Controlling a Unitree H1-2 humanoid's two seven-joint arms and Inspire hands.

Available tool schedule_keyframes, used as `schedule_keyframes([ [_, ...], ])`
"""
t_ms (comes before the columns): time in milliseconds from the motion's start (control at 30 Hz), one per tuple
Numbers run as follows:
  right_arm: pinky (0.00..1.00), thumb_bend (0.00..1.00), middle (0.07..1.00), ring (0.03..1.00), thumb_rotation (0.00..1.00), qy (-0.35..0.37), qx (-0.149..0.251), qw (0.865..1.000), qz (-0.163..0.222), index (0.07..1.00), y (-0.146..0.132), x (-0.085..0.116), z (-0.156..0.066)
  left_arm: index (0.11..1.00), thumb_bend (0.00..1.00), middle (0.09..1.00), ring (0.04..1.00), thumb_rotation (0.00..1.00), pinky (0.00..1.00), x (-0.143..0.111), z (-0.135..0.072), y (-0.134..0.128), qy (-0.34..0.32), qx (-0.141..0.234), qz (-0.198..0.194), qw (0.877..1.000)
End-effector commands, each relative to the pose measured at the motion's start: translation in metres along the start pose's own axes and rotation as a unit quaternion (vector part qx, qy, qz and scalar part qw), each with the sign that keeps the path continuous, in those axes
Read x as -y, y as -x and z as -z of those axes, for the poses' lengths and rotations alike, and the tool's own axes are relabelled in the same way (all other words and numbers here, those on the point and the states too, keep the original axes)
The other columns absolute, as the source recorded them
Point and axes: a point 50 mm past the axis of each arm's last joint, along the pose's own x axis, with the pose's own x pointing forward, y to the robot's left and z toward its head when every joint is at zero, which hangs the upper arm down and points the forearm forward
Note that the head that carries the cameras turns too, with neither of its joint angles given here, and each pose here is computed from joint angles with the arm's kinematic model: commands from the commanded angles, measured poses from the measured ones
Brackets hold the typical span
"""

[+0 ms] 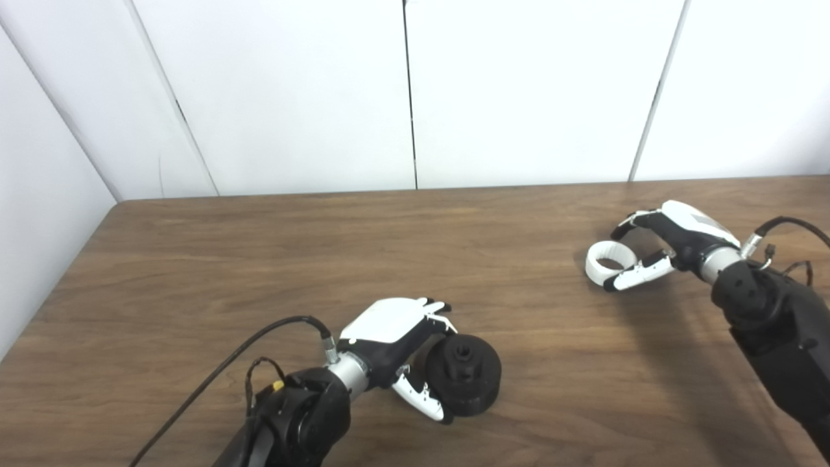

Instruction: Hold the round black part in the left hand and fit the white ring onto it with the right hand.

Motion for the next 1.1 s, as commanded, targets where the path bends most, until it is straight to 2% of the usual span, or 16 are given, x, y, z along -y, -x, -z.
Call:
schedule_keyframes([
  [0, 0.93, 0.87, 0.914, 0.983, 0.31, 0.006, 0.025, 0.999, 0.047, 0.739, -0.0009, 0.0289, -0.0102, 0.684, 0.84, 0.966, 1.000, 0.22, 0.98, -0.0045, 0.0007, 0.0029, -0.009, 0.006, -0.006, 1.000],
  [633, 0.91, 0.88, 0.912, 0.976, 0.34, 0.008, 0.018, 0.999, 0.043, 0.743, -0.0018, 0.0219, -0.0079, 0.687, 0.85, 0.968, 1.000, 0.21, 0.99, -0.0046, -0.0010, 0.0033, -0.006, 0.002, -0.004, 1.000],
  [1067, 0.94, 0.88, 0.913, 0.981, 0.35, 0.012, 0.025, 0.999, 0.044, 0.737, -0.0046, 0.0210, -0.0142, 0.685, 0.85, 0.972, 1.000, 0.23, 0.98, -0.0021, -0.0012, 0.0029, -0.007, 0.003, 0.000, 1.000],
])
